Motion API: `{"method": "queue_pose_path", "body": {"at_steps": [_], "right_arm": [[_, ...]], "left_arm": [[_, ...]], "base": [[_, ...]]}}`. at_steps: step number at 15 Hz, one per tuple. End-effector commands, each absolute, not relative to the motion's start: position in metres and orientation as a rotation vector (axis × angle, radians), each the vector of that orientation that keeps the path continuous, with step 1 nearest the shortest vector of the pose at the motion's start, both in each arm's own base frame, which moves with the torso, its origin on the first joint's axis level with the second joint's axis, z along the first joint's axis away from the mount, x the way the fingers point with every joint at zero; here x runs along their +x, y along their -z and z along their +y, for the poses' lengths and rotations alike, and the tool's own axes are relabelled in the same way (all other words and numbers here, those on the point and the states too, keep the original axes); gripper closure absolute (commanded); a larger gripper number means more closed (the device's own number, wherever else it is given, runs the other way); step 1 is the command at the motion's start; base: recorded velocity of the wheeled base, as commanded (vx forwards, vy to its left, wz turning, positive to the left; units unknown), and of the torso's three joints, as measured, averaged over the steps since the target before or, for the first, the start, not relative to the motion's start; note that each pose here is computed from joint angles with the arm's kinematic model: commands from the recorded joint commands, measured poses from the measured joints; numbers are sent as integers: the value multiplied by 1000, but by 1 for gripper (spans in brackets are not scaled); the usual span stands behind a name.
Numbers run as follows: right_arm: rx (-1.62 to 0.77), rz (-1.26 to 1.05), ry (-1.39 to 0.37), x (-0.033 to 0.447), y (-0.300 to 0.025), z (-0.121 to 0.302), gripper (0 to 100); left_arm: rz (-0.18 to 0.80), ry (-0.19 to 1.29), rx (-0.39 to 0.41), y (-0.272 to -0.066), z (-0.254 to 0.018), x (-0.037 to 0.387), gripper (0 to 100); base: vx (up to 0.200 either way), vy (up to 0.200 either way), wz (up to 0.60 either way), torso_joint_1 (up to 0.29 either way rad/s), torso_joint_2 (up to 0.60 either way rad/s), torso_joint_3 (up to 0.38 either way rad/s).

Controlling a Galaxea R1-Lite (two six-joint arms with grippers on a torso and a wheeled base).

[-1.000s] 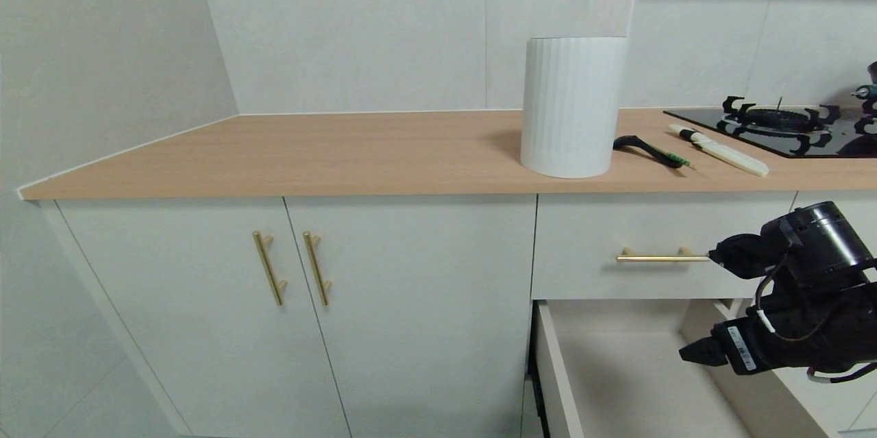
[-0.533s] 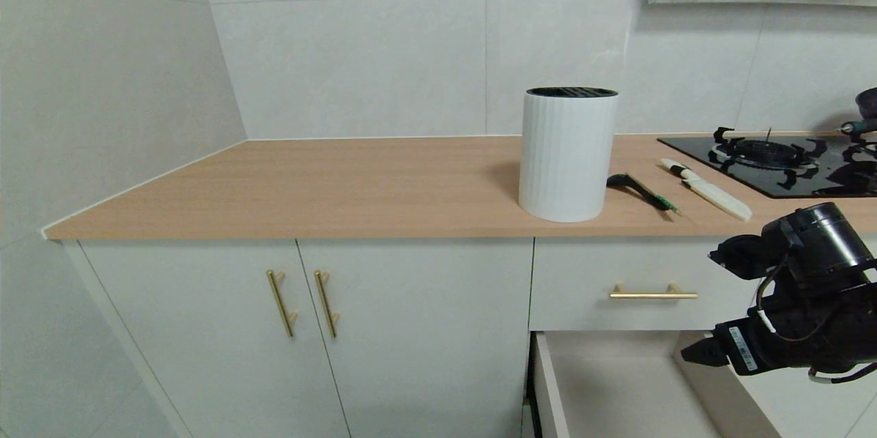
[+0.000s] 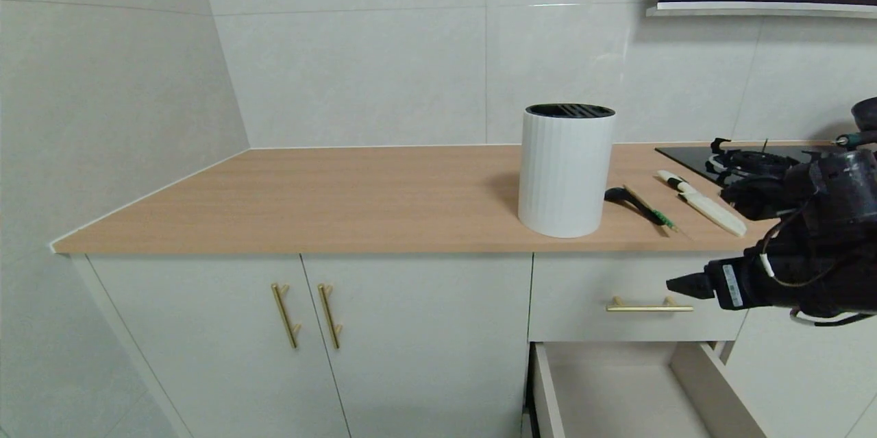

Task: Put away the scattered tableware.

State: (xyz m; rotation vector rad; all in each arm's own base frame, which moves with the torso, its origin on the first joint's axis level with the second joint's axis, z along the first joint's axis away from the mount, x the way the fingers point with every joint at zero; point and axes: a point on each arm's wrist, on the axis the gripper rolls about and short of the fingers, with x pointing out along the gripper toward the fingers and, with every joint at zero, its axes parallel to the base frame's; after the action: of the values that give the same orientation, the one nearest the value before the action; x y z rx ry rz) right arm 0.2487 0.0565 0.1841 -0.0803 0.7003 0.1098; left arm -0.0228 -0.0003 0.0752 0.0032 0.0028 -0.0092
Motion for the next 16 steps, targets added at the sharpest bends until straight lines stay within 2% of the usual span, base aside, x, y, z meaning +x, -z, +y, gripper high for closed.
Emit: {"method": "queue_pose_path", "body": {"at_steps": [1,4,10,16], "right_arm": [[-61,671,-107,275,-215,61,0],[27,663,-53,304,-223,61,0],[69,661,15,356,-186,51,0],[106,663,60,371,-176,43,0]], "left_arm": [[3,9,3,-75,0,-23,0],[3,9,3,-75,0,-23,0],[2,9,3,-75,0,-23,0],[3,9,3,-75,0,-23,0]], "base": [[0,0,0,0,0,0],[0,0,0,0,0,0],[0,0,0,0,0,0],[0,0,0,0,0,0]]}}
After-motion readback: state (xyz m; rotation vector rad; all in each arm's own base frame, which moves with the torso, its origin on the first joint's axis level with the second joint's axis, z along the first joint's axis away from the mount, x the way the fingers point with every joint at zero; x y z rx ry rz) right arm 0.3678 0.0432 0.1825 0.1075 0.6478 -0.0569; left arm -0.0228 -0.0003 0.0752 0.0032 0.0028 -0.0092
